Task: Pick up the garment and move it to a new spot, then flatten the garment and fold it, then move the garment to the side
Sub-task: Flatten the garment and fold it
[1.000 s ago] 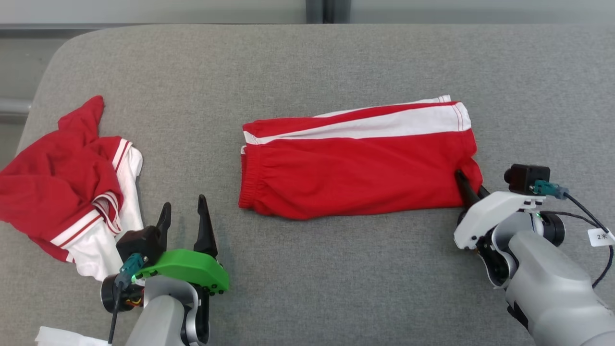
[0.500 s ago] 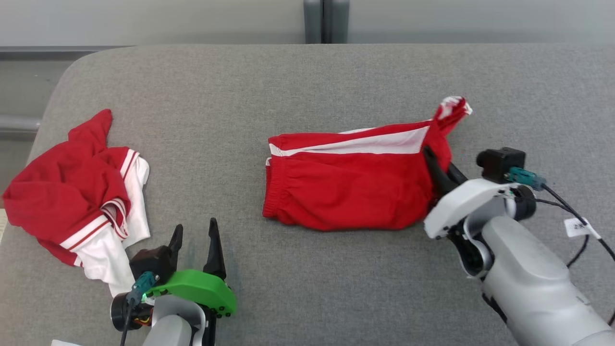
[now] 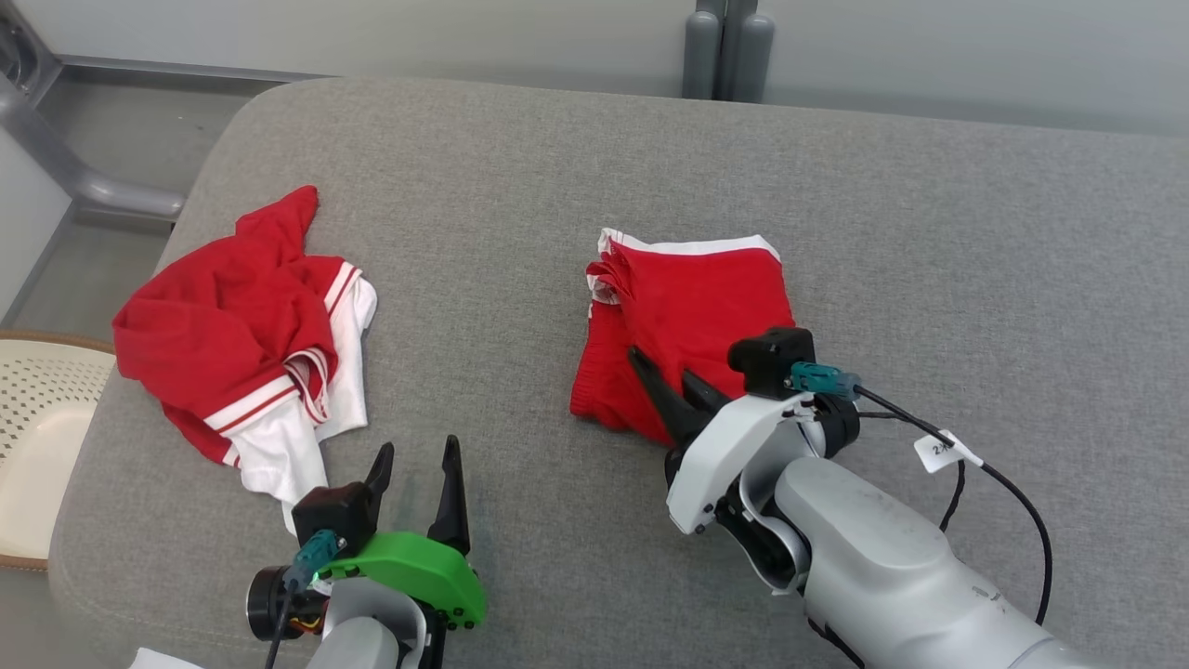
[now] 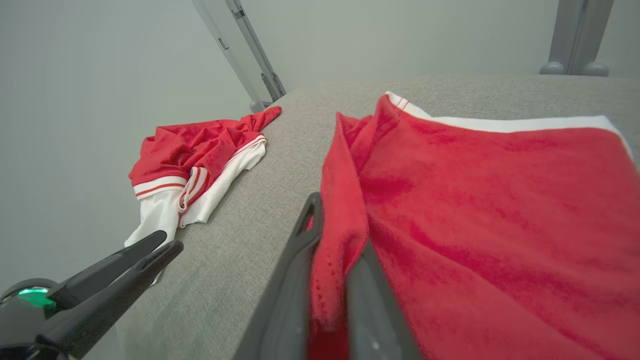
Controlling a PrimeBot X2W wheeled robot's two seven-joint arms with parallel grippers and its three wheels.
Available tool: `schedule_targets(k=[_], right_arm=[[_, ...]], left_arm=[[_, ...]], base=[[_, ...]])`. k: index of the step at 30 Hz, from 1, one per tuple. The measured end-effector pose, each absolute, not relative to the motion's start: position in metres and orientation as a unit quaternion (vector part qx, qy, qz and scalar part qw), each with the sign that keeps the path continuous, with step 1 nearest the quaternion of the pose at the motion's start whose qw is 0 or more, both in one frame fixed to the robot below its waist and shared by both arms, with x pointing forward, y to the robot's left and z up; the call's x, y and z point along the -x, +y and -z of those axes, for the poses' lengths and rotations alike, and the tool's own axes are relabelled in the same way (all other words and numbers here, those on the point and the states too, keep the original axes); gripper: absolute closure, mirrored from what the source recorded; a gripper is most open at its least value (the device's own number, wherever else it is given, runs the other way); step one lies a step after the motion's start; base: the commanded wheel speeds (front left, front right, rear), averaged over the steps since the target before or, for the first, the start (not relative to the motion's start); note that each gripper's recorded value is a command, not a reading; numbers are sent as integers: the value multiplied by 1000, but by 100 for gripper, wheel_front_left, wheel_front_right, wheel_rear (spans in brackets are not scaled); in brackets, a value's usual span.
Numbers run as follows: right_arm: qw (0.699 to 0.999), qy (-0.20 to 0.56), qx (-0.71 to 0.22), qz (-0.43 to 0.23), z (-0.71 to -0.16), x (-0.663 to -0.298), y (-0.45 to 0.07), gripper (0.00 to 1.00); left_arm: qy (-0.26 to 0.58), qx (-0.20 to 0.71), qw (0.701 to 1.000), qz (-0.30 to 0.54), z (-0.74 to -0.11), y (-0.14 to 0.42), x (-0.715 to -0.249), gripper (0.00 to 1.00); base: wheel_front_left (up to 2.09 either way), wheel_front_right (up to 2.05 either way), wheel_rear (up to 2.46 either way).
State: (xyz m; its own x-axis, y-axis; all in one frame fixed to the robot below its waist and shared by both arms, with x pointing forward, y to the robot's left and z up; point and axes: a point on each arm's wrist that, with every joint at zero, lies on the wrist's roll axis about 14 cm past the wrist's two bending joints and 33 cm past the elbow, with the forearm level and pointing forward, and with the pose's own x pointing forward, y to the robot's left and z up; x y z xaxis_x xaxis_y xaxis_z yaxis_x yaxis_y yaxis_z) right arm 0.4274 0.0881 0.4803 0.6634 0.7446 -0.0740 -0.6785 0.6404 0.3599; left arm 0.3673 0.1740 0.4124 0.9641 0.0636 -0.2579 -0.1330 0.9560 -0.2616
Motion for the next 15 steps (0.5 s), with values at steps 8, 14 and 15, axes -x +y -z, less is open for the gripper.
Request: schedule_targets(k=[8, 14, 15], right_arm=[[913, 75, -167, -364, -499, -445, 73, 0], [956, 53, -141, -252, -488, -469, -12, 0], [962, 49, -133, -235, -487, -470, -27, 0]], left_arm=[[115, 129, 984, -51, -419, 176, -372, 0], [107, 112, 988, -26, -423, 162, -385, 0], [105, 111, 988, -22, -424, 160, -387, 0]], base=[[0, 0, 0], [0, 0, 0], [0, 0, 0]])
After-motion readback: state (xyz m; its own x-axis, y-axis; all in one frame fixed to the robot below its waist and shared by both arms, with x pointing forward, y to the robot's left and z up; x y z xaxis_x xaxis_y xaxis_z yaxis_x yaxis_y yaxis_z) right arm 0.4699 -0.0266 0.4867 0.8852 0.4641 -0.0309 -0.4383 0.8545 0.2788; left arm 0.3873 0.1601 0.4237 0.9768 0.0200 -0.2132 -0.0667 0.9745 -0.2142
